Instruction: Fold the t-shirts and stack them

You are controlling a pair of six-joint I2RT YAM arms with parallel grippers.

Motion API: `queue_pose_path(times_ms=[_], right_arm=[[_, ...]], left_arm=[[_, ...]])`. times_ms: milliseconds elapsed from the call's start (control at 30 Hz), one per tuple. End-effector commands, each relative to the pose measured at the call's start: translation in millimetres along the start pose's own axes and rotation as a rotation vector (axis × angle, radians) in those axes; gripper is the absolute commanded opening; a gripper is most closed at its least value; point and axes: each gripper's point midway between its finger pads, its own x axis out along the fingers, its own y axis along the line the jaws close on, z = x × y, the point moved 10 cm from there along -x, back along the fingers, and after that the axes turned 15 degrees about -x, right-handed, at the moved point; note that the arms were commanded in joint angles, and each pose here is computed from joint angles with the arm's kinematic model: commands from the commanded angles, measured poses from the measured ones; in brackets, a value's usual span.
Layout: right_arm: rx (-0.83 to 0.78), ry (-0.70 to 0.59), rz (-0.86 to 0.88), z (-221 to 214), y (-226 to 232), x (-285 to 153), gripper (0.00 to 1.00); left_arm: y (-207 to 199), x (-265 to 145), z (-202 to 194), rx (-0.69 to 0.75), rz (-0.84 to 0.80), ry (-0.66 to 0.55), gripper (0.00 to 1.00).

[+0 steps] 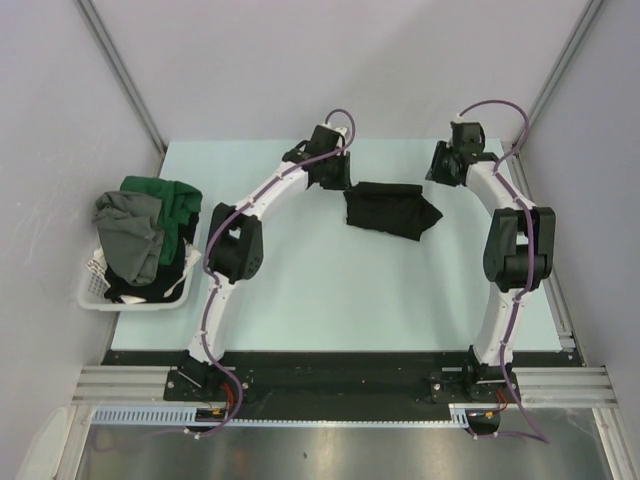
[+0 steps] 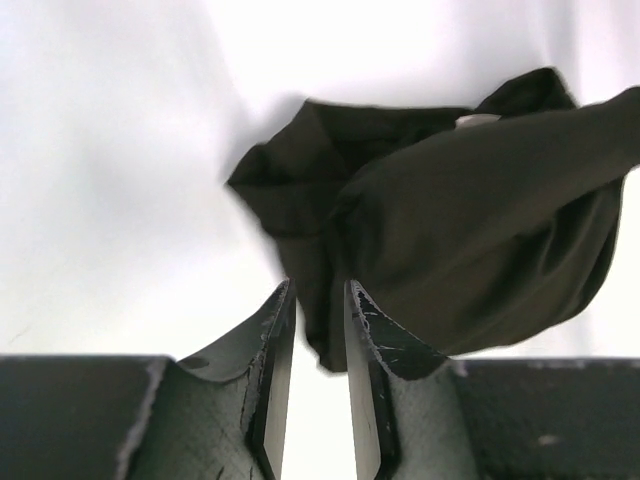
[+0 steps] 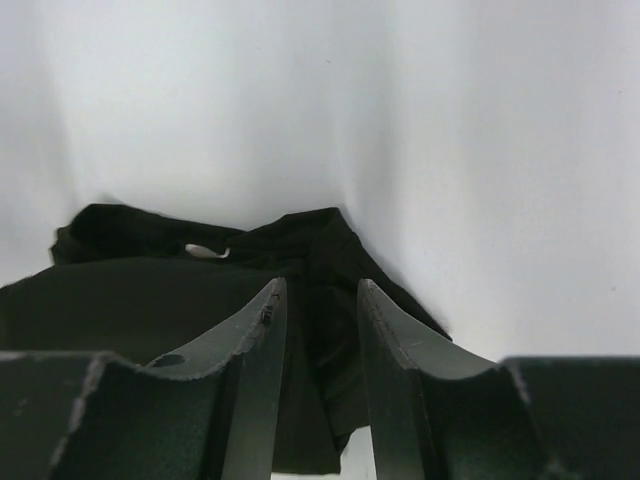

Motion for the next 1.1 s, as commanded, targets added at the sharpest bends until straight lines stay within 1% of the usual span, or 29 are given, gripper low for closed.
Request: queue_pose_path(times_ms=[0,100,200,233,333,400,433,467,600,767,800,833,867,1067], right_arm=[[-0.026,-0.133,0.044,30,20,-62,0.38],[-0.045,-0.143,0.067,28,33,-82,0.37],[-0.047,-0.114,0.12,21,49,-93,0.33],[-0.051,-0.096,0.131,16,54,-93,0.3],[-0.065,-0.054,0.158,2,73,-89,0.27],[-0.074,-0.033,0.177,-3,85,-85,0.27],[-0.063,-0.019,0.184,-7,89,-79,0.27],[-0.065,-0.014,0.202,-8,95,-78,0.27],[-0.057,0.045,0.203,-19,102,-69,0.34],[-0.123,0.092,0.13,-31,99,-78,0.37],[-0.131,0.094,0.113,-32,97,-80,0.42],[-0.14,0.102,0.098,-35,95,-82,0.43],[-0.148,0.105,0.062,-37,90,-84,0.44],[-0.15,0.164,-0.007,-54,73,-82,0.47]], left_arm=[[-7,-65,27,0.056,0.023,-0.105,0.3],[-2,-85,26,0.055,0.054,-0.12,0.31],[6,-100,18,0.034,0.081,-0.108,0.31],[9,-103,14,0.032,0.088,-0.102,0.3],[20,-108,-10,0.019,0.093,-0.044,0.3],[18,-116,-16,0.001,0.045,-0.032,0.3],[23,-114,-25,-0.012,0.045,-0.006,0.3],[22,-114,-28,-0.017,0.027,-0.004,0.31],[20,-117,-34,-0.045,-0.019,0.016,0.3],[15,-121,-32,-0.03,-0.046,0.042,0.29],[15,-121,-32,-0.025,-0.046,0.044,0.3],[14,-123,-30,-0.022,-0.052,0.042,0.3],[14,-124,-30,-0.018,-0.051,0.043,0.3],[13,-124,-30,-0.005,-0.053,0.057,0.3]])
